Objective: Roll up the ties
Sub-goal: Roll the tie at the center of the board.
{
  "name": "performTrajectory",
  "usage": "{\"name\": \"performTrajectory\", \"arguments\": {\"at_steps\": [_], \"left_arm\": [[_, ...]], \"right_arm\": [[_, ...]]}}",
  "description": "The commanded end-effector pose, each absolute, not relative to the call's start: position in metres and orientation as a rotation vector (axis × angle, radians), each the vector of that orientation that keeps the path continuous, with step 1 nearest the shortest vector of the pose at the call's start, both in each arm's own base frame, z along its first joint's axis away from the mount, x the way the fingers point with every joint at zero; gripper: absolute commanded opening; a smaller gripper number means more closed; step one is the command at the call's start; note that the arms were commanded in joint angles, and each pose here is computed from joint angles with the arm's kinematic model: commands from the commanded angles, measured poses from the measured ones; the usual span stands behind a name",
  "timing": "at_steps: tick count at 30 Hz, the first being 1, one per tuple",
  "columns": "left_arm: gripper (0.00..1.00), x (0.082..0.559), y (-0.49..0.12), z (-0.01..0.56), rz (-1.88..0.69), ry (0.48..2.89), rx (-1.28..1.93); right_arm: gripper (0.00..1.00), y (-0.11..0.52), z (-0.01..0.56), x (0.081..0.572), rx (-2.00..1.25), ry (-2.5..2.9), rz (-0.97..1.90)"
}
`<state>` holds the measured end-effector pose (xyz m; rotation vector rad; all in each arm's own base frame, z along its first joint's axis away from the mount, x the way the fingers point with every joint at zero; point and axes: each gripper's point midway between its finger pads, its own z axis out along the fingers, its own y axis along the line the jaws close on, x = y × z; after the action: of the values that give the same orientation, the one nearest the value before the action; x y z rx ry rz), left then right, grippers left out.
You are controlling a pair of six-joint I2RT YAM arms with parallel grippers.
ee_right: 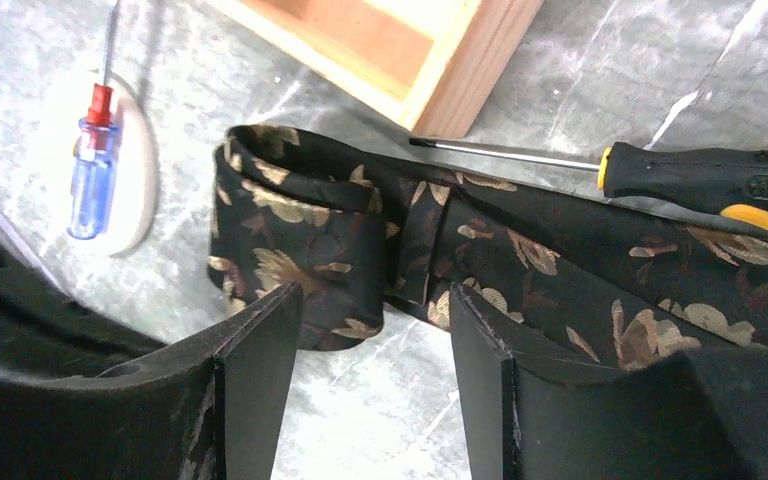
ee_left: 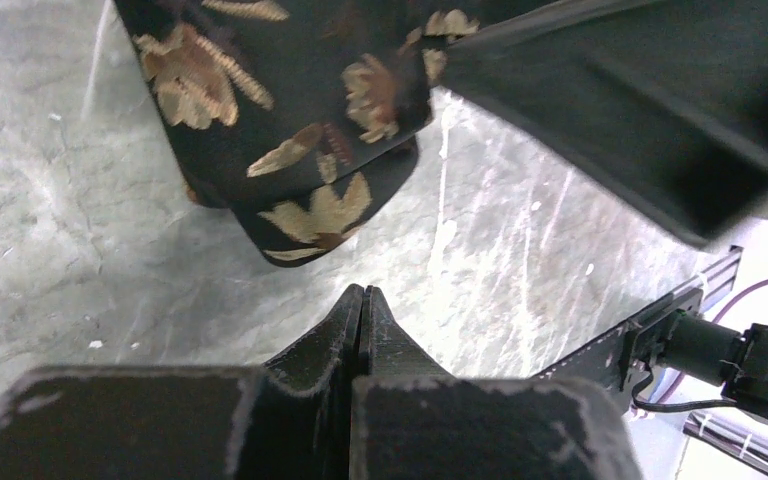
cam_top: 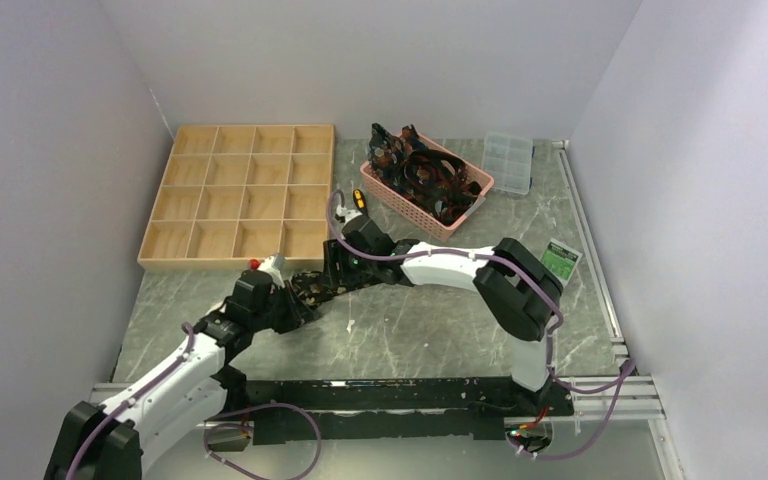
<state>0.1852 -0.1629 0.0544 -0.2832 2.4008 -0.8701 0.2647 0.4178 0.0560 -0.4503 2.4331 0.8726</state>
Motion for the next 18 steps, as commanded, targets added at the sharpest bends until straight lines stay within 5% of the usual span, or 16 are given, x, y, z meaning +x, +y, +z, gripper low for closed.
{"name": "performTrajectory", "arguments": {"at_steps": [1, 11, 18], "left_arm": [[0.03, 0.182, -0.162, 0.044, -0.852, 2.449, -0.273], [0.03, 0.207, -0.132, 0.023, -0.543, 2.496, -0.462], [0.03, 0.227, -0.139, 0.022, -0.548, 2.465, -0.476]], "right_arm": [[0.6, 0.416, 0.104, 0.273, -0.402, 2.328, 0.912], [0.61, 0.393, 0.124, 0.263, -0.375, 2.288, 0.895], [0.61, 0.378, 0.114, 0.261, -0.357, 2.305, 0.855]]}}
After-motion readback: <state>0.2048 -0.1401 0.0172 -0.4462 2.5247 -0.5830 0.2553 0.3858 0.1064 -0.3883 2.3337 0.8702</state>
